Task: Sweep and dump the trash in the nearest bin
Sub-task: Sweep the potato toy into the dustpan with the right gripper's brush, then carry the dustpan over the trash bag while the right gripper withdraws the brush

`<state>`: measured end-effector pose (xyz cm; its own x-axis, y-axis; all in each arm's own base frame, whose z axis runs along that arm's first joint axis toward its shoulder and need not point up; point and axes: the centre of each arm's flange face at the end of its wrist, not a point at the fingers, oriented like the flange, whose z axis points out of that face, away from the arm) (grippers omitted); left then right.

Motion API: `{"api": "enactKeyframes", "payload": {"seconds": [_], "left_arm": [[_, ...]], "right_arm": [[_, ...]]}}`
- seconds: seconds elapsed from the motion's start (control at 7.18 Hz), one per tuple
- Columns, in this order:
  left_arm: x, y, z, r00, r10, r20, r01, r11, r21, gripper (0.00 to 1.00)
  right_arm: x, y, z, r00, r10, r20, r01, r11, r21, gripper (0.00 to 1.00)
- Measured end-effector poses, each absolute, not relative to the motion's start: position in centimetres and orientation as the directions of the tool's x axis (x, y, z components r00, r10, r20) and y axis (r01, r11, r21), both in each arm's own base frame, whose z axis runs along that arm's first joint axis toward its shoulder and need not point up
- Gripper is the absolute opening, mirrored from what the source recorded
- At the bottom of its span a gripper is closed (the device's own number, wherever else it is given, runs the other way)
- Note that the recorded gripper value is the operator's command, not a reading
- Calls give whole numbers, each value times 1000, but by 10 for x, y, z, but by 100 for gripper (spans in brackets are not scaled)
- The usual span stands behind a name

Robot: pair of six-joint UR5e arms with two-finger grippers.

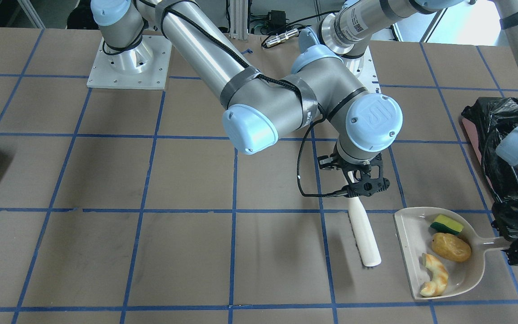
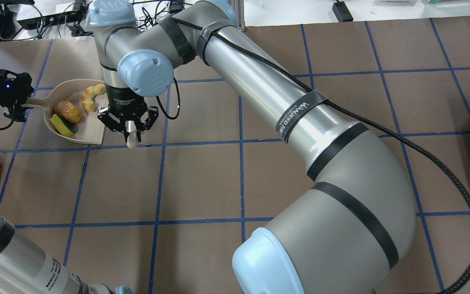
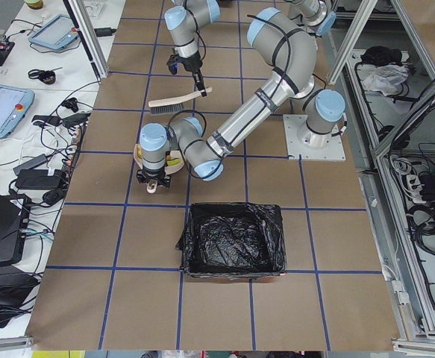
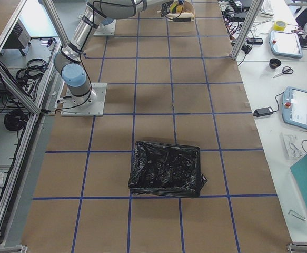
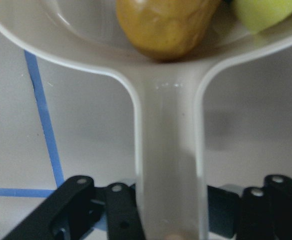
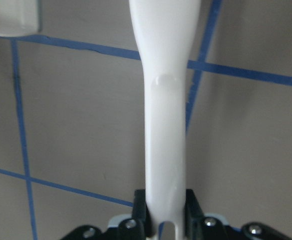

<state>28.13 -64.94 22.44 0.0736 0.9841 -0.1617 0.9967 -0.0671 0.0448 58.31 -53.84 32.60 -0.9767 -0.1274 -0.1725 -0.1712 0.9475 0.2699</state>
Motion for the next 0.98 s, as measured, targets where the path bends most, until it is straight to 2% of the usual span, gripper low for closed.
{"api": "enactKeyframes", "payload": {"seconds": [0.42,0.98], "left_arm": [[289,-638,238,-12,987,-161,999,5,-42,0],[282,-632,248,-135,979,-152,976,105,-190,0]], "right_arm": [[489,-488,336,-998,-58,-20,-61,957,283,0],[388,-380,296,-996,-61,59,-48,977,209,0]]}}
